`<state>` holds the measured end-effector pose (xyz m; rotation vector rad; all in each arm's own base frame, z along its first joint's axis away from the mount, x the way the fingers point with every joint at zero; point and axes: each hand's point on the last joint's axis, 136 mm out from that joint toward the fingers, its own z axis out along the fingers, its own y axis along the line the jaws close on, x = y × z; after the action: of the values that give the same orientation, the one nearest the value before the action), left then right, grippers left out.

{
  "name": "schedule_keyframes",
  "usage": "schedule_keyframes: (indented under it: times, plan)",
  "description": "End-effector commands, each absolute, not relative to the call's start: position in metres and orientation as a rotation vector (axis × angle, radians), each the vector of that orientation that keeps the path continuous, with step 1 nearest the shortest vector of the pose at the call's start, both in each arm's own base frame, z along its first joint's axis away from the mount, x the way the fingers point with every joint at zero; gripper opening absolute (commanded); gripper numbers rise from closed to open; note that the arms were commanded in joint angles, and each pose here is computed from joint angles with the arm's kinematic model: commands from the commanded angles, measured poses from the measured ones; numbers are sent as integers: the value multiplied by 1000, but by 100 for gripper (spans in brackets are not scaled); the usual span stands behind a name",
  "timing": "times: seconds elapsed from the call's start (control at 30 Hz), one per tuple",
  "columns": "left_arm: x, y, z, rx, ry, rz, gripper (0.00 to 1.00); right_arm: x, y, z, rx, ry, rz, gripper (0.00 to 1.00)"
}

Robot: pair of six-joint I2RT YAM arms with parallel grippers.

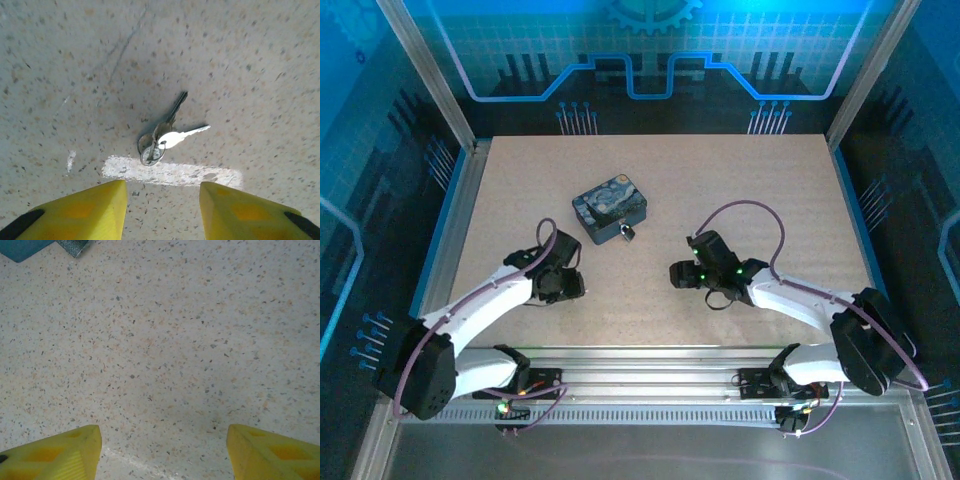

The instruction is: Unlock a padlock with a key

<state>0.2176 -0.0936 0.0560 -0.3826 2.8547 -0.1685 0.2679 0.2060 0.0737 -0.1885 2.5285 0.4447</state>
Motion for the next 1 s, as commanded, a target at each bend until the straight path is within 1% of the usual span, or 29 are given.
schedule_keyframes:
  times: [0.0,0.13,0.27,0.4,0.53,0.97]
  plan:
    - [212,-97,40,-401,2891,-162,40,263,215,69,-189,2534,471,67]
    - [219,-103,29,-352,2915,-126,37,262,217,71,-206,2535,465,67]
    - [229,-105,27,-324,2915,-97,36,261,215,73,-213,2533,449,67]
    - [233,-97,27,-289,2922,3,35,260,215,73,-212,2532,453,67]
    - [233,-95,26,-260,2924,20,33,260,217,71,-215,2534,463,67]
    - [238,-106,10,-235,2953,-10,36,261,221,66,-219,2549,470,67]
